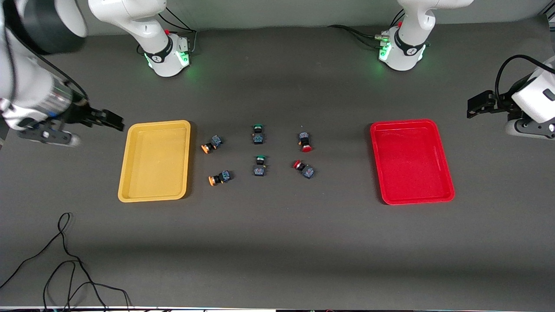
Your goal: Place red and yellow buttons in trays
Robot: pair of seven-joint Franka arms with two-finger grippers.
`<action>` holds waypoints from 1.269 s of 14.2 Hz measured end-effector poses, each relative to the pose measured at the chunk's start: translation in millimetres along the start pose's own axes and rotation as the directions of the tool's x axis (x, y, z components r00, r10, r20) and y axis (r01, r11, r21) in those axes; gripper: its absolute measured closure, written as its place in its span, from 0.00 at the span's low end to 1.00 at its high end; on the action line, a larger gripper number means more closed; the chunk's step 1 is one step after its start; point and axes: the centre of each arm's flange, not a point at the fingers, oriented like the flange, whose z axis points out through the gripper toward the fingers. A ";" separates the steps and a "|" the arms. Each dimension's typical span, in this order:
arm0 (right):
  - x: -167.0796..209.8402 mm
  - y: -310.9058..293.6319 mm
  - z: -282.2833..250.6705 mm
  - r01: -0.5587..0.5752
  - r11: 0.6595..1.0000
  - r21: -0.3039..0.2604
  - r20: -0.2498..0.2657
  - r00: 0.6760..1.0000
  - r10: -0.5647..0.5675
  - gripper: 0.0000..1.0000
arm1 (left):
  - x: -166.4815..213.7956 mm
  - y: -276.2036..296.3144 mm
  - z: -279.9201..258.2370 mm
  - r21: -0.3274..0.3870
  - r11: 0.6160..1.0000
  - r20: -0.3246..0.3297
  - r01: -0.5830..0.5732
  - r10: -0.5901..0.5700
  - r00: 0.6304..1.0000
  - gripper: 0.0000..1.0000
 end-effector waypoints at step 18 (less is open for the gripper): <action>-59.3 -134.0 318.6 -0.523 0.852 -0.016 0.088 0.848 0.522 0.00 | -43.2 361.3 91.7 -0.013 0.999 -0.030 0.053 -0.054 0.998 0.00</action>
